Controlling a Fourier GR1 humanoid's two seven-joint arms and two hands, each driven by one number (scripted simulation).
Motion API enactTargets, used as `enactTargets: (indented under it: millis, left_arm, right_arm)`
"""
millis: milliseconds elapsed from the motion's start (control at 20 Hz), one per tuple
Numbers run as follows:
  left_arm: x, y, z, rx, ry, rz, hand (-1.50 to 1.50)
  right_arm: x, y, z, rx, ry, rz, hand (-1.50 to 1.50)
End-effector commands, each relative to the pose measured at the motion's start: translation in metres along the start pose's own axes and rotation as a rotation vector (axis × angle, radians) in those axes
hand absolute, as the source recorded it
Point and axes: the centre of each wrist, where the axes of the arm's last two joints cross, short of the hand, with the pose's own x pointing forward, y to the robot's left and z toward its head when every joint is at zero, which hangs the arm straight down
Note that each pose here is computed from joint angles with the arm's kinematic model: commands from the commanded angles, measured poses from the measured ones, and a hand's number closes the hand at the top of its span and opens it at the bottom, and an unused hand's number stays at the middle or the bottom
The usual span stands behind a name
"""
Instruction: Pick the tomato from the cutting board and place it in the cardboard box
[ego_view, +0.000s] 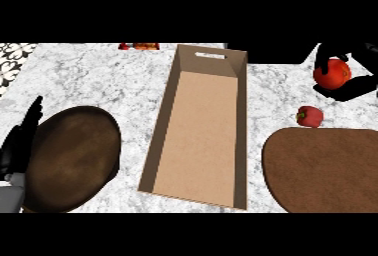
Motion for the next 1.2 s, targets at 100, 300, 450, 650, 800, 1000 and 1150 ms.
enactTargets:
  millis: [100,300,450,650,800,1000,1150]
  left_arm:
    - [0.017,-0.008,0.001,0.015,0.004,0.001,0.0]
    - [-0.014,-0.007,0.012,0.02,0.016,-0.011,0.0]
    - [0.0,0.002,0.007,0.022,0.014,0.007,0.0]
    - [0.006,-0.015,0.002,0.027,0.003,0.007,0.0]
    - [-0.011,-0.004,0.006,0.002,0.007,0.0,0.0]
    - [0.002,-0.006,0.008,-0.011,0.012,0.004,0.0]
    - [0.005,0.004,0.005,-0.003,-0.004,0.012,0.0]
  right_arm:
    - [0.024,0.003,-0.062,0.022,-0.103,-0.144,1.5]
    - [0.062,0.006,-0.094,0.029,-0.127,-0.273,1.5]
    - [0.081,-0.001,-0.113,0.013,-0.096,-0.321,1.5]
    - [0.112,0.017,-0.146,0.051,-0.073,-0.389,1.5]
    - [0.125,0.017,-0.18,0.085,-0.013,-0.422,1.5]
    - [0.16,0.046,-0.213,0.125,0.0,-0.457,1.5]
    - [0.167,0.081,-0.215,0.124,0.004,-0.455,1.5]
